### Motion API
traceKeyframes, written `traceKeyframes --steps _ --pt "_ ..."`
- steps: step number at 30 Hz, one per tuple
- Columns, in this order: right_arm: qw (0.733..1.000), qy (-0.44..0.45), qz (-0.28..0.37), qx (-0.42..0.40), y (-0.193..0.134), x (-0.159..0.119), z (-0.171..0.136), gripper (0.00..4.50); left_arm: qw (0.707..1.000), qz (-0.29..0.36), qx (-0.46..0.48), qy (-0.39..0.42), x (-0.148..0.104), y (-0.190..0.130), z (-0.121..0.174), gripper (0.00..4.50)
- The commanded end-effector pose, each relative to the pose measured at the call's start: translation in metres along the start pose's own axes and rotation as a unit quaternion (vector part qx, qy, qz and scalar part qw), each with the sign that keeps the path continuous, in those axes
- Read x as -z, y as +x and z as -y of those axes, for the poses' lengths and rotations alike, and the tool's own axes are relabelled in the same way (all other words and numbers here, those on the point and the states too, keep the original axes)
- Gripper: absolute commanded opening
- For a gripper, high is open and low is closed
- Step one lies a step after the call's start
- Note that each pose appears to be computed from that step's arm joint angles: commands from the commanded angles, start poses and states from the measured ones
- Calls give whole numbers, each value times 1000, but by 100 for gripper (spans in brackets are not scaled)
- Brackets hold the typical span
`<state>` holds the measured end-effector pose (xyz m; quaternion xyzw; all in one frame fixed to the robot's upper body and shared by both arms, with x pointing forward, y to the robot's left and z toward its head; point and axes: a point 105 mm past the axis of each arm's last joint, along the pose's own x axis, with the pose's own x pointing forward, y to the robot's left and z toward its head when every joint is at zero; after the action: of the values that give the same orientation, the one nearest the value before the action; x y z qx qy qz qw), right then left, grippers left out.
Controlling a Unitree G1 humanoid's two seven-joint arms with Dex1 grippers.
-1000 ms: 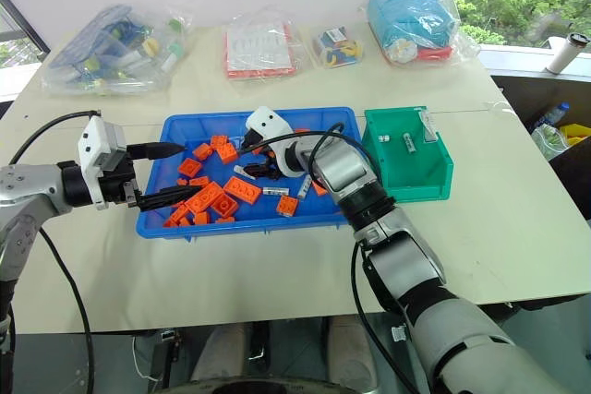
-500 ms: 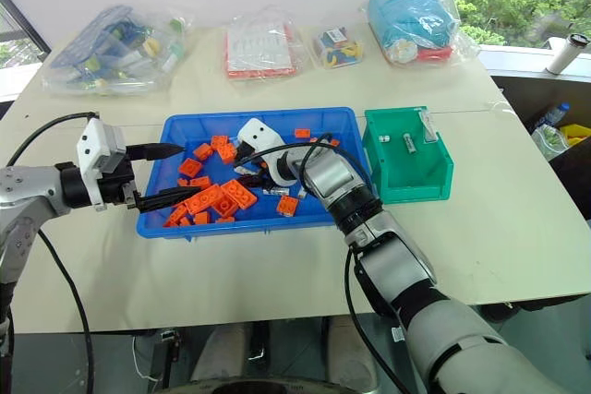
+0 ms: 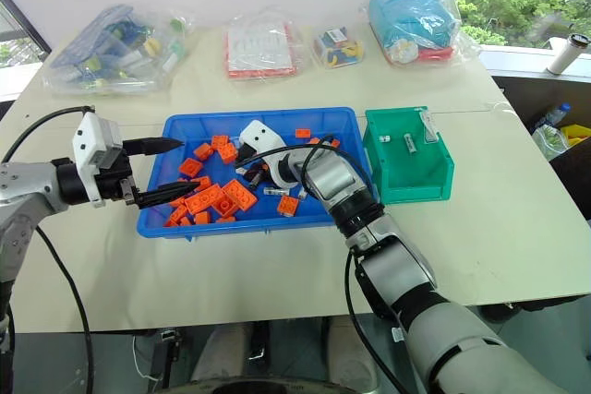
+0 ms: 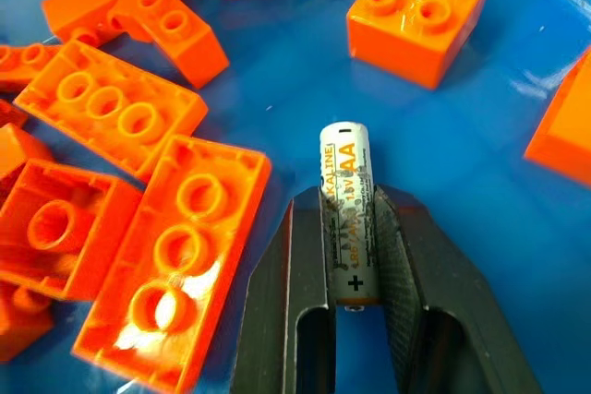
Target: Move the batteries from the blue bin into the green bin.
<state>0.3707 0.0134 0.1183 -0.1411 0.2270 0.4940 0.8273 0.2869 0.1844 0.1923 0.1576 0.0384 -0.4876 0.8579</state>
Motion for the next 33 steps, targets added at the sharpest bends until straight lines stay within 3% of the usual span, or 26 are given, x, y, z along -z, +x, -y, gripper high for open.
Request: traceKeyframes --steps 1,6,9,12,17,19,20,24,29,33 --pt "995 8 88 35 -59 -49 19 11 999 20 40 16 -12 11 15 450" --pt "978 65 123 157 -165 -49 66 11 998 35 59 11 -13 24 20 450" --pt "962 88 104 236 -216 -25 84 11 997 37 63 10 -12 27 18 450" --pt "949 119 79 282 -243 5 87 11 997 39 67 10 -11 30 15 450" --pt "943 139 44 299 -243 38 83 11 997 46 62 21 -15 36 7 450" --pt "940 133 34 312 -241 45 87 117 996 50 65 21 -17 38 6 450" --pt "938 128 32 319 -241 47 90 149 996 51 67 21 -18 38 7 450" --pt "947 93 40 306 -238 32 91 348 996 51 68 27 -21 37 8 450" --pt "979 6 87 182 -195 -18 54 348 997 49 55 30 -22 31 5 450" --pt "992 -76 66 75 -144 -30 17 348 997 44 45 34 -22 27 6 450"
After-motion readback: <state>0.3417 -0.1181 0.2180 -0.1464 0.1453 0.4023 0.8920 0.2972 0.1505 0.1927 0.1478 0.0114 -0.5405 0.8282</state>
